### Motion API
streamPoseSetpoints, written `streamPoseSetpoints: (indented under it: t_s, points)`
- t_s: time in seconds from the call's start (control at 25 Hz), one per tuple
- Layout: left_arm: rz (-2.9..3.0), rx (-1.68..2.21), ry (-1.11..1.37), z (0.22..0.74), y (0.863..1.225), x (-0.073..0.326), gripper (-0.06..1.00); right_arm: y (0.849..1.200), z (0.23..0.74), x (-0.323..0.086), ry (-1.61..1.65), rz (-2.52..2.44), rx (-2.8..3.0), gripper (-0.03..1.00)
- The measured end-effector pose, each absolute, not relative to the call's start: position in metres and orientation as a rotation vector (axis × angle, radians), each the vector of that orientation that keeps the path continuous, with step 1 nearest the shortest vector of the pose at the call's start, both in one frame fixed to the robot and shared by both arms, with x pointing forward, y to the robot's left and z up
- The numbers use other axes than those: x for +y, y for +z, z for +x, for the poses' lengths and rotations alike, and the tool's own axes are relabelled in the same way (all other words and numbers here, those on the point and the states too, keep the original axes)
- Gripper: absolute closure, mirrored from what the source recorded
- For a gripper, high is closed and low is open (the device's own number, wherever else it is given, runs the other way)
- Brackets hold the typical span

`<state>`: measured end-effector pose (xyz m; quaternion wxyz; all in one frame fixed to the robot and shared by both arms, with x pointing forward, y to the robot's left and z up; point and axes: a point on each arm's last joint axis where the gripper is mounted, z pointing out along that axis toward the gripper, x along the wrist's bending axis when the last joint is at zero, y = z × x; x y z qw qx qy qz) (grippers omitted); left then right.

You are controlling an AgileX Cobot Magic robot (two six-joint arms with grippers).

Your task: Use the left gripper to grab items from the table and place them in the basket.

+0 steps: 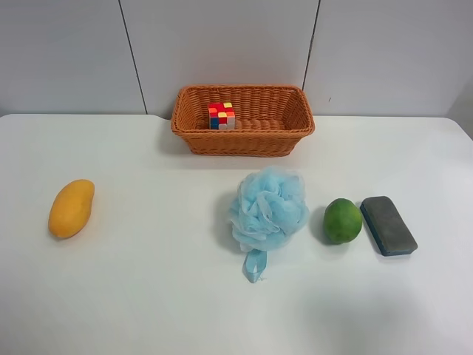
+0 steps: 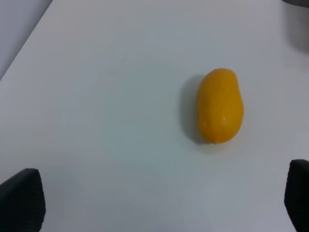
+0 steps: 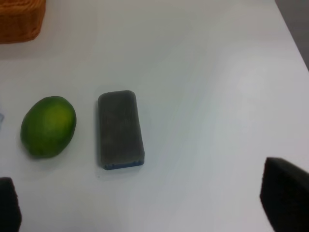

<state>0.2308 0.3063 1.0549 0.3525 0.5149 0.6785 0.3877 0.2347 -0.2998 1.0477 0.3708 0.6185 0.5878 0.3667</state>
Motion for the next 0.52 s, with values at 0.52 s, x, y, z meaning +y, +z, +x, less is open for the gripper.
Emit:
streamPoseSetpoints:
  t_s: [0.52]
  points:
    - [1.34, 1.744, 1.009, 0.2304, 1.0548, 0.306, -0.05, 1.0477, 0.2347, -0.2998, 0.94, 1.586, 1.508, -0.03]
